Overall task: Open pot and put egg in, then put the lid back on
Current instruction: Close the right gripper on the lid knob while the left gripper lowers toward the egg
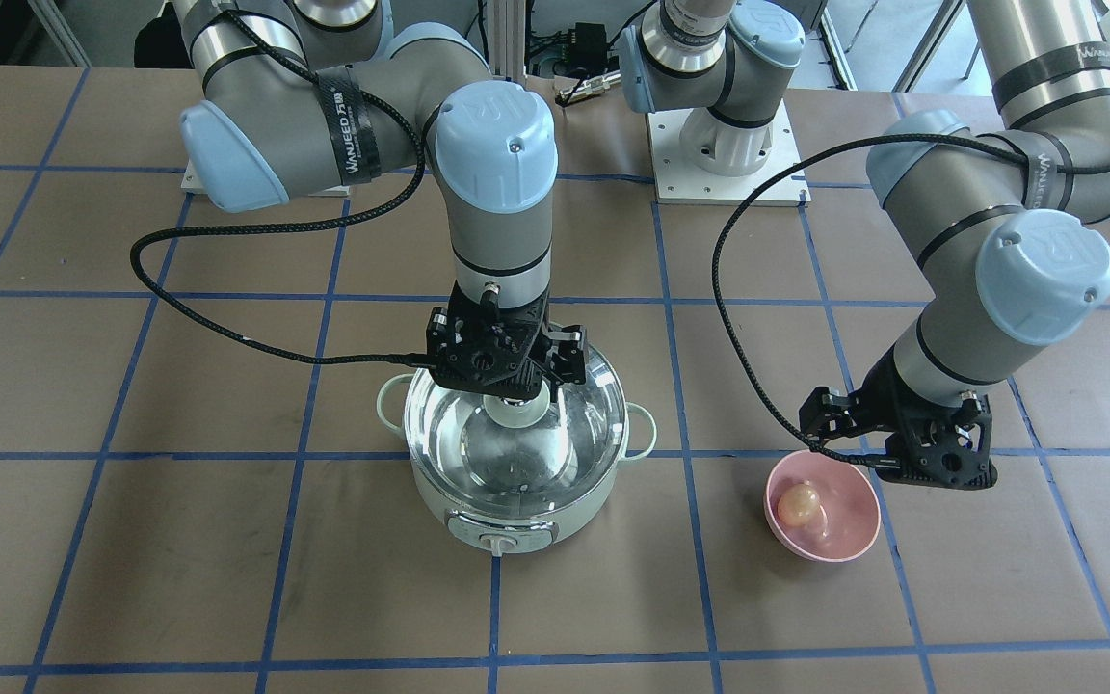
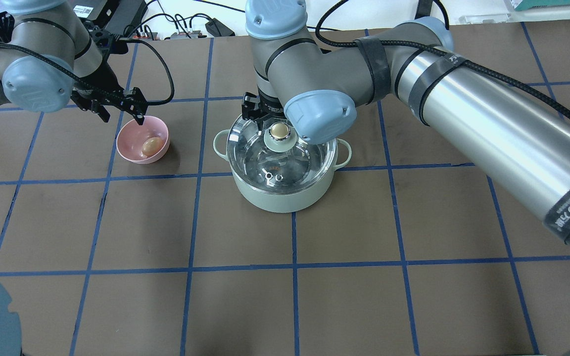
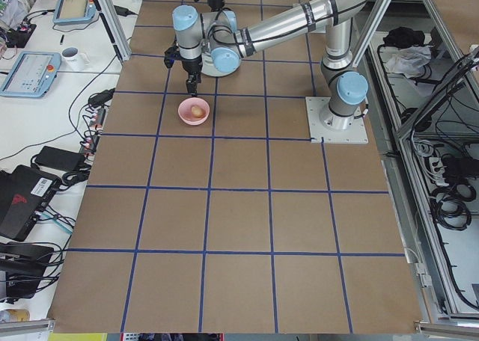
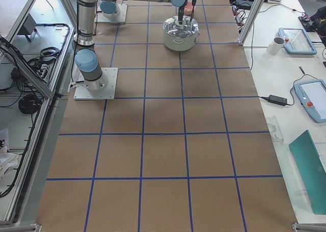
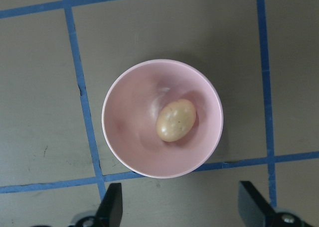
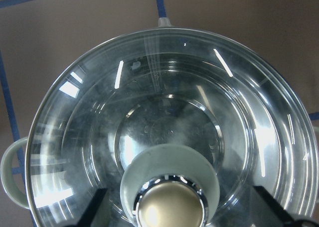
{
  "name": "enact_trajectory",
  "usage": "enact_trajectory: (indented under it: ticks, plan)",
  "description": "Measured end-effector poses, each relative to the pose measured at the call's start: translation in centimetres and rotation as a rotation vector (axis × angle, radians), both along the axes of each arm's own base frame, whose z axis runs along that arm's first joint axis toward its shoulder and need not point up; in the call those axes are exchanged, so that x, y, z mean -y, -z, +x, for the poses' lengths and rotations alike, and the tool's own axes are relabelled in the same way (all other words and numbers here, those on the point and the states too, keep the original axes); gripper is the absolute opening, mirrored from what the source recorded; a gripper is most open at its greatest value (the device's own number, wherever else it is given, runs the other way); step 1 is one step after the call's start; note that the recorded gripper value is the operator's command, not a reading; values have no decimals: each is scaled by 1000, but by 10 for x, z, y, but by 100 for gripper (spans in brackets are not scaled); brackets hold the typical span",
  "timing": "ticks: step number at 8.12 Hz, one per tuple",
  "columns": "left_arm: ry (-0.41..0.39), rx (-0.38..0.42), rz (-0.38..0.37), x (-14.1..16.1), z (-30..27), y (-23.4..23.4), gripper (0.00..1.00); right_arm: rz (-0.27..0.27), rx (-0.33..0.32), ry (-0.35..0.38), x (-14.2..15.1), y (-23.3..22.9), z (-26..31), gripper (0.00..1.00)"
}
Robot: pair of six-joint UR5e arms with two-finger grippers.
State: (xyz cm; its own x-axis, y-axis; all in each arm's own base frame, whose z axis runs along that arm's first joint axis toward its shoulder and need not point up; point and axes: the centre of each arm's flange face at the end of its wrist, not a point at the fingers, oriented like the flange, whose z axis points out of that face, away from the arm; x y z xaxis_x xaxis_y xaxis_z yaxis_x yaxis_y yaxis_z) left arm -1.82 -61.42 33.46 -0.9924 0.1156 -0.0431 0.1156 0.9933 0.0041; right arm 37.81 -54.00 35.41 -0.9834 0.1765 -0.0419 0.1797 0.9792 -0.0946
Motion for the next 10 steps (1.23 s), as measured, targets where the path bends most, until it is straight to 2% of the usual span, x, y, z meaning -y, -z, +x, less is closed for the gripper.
enact_trajectory:
  ticks: [2, 3, 5, 6, 10]
  plan:
    - [27, 3, -13, 9, 2, 16, 84, 8, -6, -3, 1, 6, 1, 67]
    - [37, 5, -23, 14, 3, 23, 84, 8, -6, -2, 1, 7, 2, 54]
    - [42, 6, -29, 23, 4, 41, 84, 7, -6, -6, 2, 7, 2, 47]
    - [42, 5, -25, 26, 5, 50, 84, 6, -5, -7, 2, 6, 2, 39]
    - [27, 0, 4, 35, 7, 85, 84, -5, 1, -5, 3, -1, 3, 39]
